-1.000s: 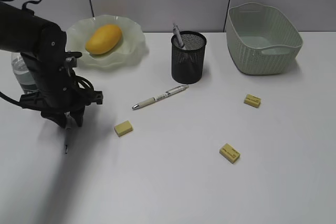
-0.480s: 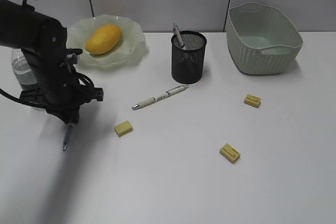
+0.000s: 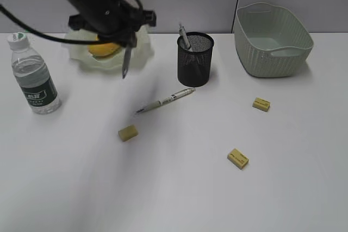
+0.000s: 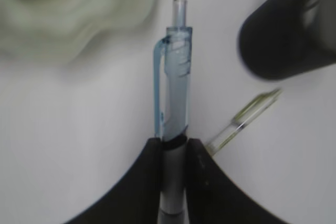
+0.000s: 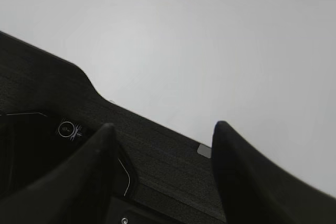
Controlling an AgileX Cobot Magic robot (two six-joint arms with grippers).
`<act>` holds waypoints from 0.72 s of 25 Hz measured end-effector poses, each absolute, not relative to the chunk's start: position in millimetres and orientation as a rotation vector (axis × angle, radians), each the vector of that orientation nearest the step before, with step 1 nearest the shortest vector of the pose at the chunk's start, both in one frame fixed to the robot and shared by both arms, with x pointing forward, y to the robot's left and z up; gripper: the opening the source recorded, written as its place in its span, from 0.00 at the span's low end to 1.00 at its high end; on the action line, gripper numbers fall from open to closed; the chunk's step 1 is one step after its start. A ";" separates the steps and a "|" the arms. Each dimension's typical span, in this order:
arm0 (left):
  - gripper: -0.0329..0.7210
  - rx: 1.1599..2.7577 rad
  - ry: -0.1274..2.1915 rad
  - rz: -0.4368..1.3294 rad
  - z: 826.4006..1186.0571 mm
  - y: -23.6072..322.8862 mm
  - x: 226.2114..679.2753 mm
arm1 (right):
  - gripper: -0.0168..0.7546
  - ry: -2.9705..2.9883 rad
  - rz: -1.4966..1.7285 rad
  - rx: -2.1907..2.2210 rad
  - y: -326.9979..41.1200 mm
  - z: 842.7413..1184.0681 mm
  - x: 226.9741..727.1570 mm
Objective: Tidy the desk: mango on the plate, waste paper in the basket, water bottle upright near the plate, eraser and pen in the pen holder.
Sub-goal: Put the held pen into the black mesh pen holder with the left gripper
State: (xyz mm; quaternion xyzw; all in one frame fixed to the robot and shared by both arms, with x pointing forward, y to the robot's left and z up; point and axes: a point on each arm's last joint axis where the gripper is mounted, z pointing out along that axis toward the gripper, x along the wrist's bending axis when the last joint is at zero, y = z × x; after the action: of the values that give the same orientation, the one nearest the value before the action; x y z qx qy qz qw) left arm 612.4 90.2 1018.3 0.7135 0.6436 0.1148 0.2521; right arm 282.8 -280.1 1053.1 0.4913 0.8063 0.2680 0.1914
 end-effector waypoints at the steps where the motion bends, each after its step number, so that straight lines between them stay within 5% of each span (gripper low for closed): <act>1: 0.17 1.907 1.682 0.331 1028.9 81.7 615.4 | 0.61 2.264 0.753 1.380 -280.1 1053.1 282.8; 10: 0.17 1.493 1.186 0.438 1080.1 38.7 635.4 | 0.61 2.264 0.753 1.380 -280.1 1053.1 282.8; 18: 0.17 1.453 1.059 0.451 1038.1 15.8 651.5 | 0.61 2.264 0.753 1.380 -280.1 1053.1 282.8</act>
State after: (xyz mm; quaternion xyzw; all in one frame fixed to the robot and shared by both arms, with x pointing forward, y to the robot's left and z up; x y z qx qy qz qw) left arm 651.5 15.8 1038.1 0.6269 0.4570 0.1948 0.6002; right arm 282.8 -280.1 1053.1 0.4913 0.8063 0.2680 0.1914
